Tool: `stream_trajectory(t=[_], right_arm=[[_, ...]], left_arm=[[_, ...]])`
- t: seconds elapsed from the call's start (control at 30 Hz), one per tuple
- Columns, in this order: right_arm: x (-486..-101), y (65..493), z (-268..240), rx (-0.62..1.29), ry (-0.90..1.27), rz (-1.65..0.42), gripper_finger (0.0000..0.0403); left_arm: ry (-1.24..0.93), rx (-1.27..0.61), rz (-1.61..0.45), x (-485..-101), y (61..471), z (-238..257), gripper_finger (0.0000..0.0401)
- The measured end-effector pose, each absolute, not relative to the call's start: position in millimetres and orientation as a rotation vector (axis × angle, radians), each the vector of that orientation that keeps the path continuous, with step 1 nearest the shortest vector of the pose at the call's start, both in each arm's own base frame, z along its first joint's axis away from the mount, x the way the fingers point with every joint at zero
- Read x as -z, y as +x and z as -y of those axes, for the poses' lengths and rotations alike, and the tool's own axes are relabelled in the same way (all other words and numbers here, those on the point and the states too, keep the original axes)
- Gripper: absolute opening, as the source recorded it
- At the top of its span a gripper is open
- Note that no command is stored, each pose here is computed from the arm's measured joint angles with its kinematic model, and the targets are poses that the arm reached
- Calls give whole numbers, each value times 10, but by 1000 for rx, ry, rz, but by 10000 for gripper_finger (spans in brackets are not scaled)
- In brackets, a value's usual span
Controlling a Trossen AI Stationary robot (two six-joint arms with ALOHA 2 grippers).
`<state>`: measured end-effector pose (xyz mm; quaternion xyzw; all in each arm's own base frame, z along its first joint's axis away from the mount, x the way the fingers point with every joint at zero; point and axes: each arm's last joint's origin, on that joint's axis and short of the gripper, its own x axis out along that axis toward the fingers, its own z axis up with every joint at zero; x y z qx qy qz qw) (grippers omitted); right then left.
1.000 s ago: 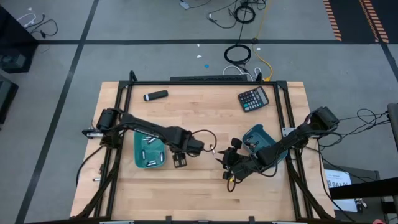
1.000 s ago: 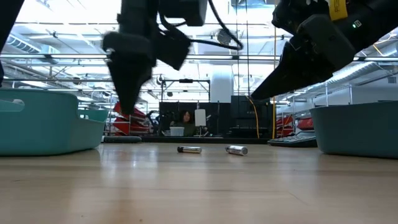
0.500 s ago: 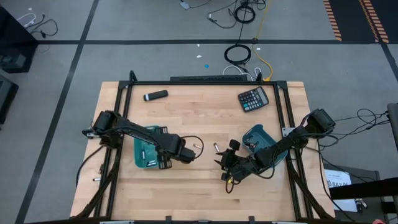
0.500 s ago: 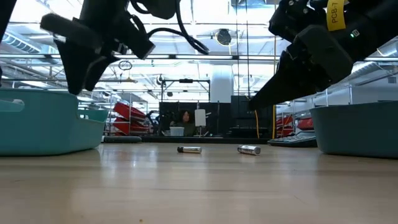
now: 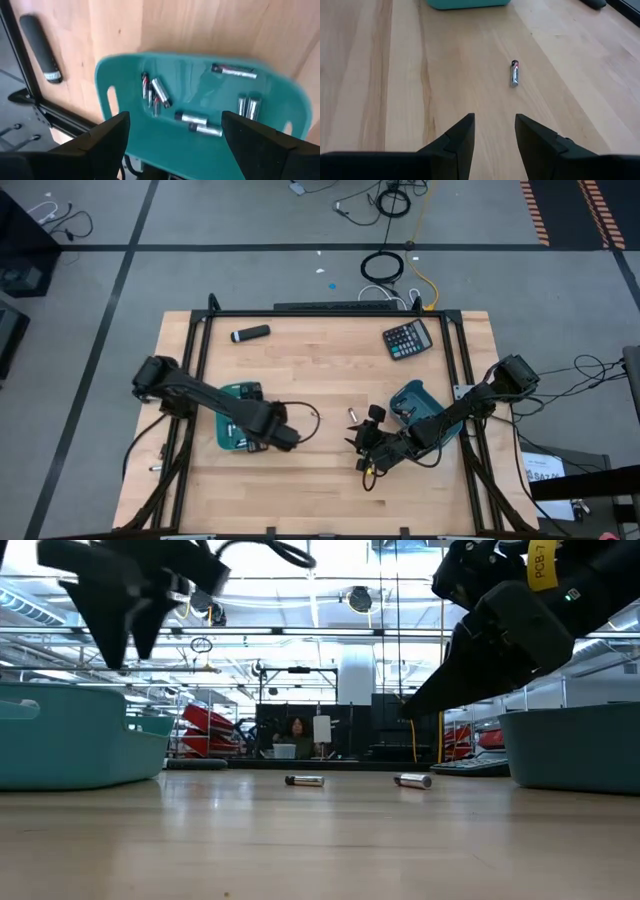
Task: Sort batteries
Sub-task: Put the silver battery into the light blue bin
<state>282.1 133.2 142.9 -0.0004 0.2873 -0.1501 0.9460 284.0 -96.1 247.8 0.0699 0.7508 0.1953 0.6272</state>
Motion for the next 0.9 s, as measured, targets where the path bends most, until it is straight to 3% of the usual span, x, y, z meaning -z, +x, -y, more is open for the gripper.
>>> stream_trajectory(t=[0.17,0.47,0.9], right_arm=[[-1526,2812,-1295,274,-5,-599,132],[-1913,3030,-847,250,21,-798,132],[-1959,2956,-149,312,324,-1225,99]], left_arm=[[171,-469,-1626,-2655,2581,962,323],[100,-439,-1219,-2907,2433,941,324],[183,-335,-955,-2421,2611,951,324]])
